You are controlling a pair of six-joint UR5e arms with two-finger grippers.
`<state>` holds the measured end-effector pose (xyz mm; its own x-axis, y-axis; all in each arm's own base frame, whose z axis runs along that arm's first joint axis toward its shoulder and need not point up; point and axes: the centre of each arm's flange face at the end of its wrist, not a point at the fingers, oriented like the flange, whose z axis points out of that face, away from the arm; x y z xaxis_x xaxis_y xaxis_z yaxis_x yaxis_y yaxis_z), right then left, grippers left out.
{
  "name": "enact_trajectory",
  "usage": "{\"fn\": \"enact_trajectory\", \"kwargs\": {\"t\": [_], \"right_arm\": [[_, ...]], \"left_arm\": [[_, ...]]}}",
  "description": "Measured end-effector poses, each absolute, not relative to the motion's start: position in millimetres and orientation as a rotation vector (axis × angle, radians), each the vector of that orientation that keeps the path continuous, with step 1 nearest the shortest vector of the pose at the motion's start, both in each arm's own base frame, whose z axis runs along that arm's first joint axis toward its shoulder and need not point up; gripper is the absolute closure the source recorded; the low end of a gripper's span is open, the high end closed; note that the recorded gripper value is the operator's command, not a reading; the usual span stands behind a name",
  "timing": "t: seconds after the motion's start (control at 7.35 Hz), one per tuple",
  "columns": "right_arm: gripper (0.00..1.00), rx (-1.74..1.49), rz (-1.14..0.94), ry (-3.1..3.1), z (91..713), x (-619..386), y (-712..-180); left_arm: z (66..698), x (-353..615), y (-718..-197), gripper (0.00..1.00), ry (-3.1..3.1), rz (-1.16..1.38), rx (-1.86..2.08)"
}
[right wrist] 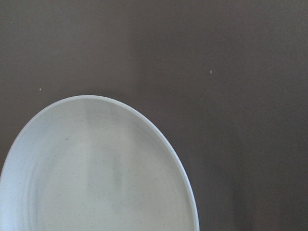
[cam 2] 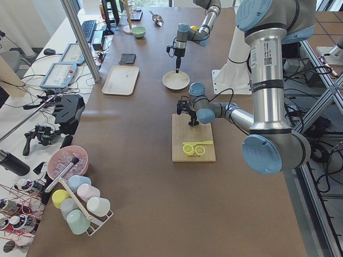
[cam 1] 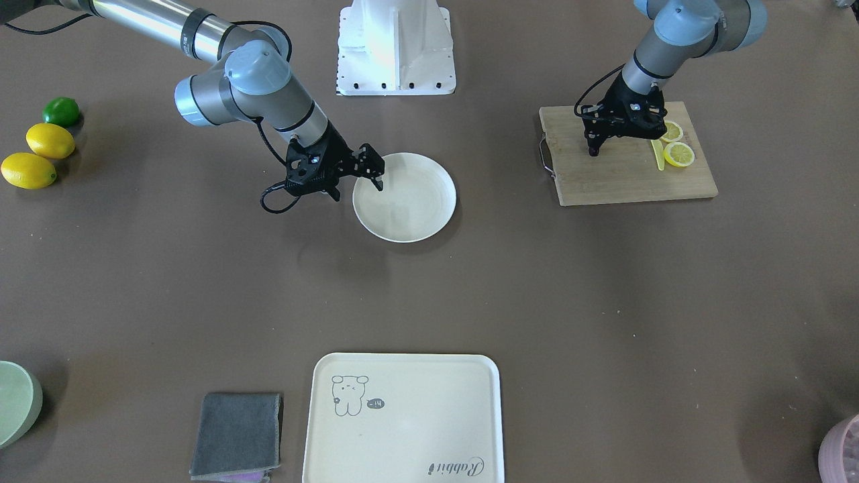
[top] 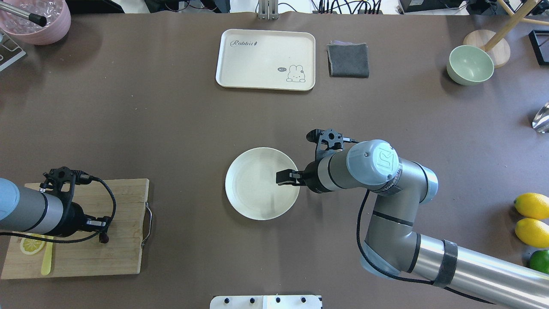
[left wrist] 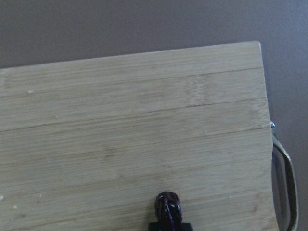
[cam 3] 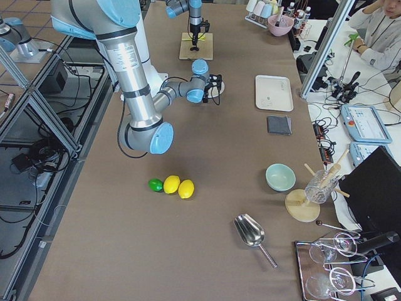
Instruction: Place red cherry on plate
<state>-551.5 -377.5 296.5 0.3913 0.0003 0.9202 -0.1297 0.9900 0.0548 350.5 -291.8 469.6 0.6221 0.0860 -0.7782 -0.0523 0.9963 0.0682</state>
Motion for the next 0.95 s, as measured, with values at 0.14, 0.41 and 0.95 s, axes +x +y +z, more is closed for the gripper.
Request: {"fn": "enact_trajectory", "kwargs": {"t": [0.14, 0.41, 0.95], "right_arm": [[0.0, 0.131, 0.086, -1.165, 296, -553, -376], [0.0, 0.133, 0.086, -1.163, 297, -555, -373], [0.0, 0.127, 0.096, -1.149, 333, -466, -401]], "left_arm": [[470, 349, -292, 1.0, 0.896, 0.077, 0.04], [449, 345, -295, 1.0, 0.932, 0.066, 0.057], [345, 376, -333, 1.0, 1.049, -0.031, 0.08]]}}
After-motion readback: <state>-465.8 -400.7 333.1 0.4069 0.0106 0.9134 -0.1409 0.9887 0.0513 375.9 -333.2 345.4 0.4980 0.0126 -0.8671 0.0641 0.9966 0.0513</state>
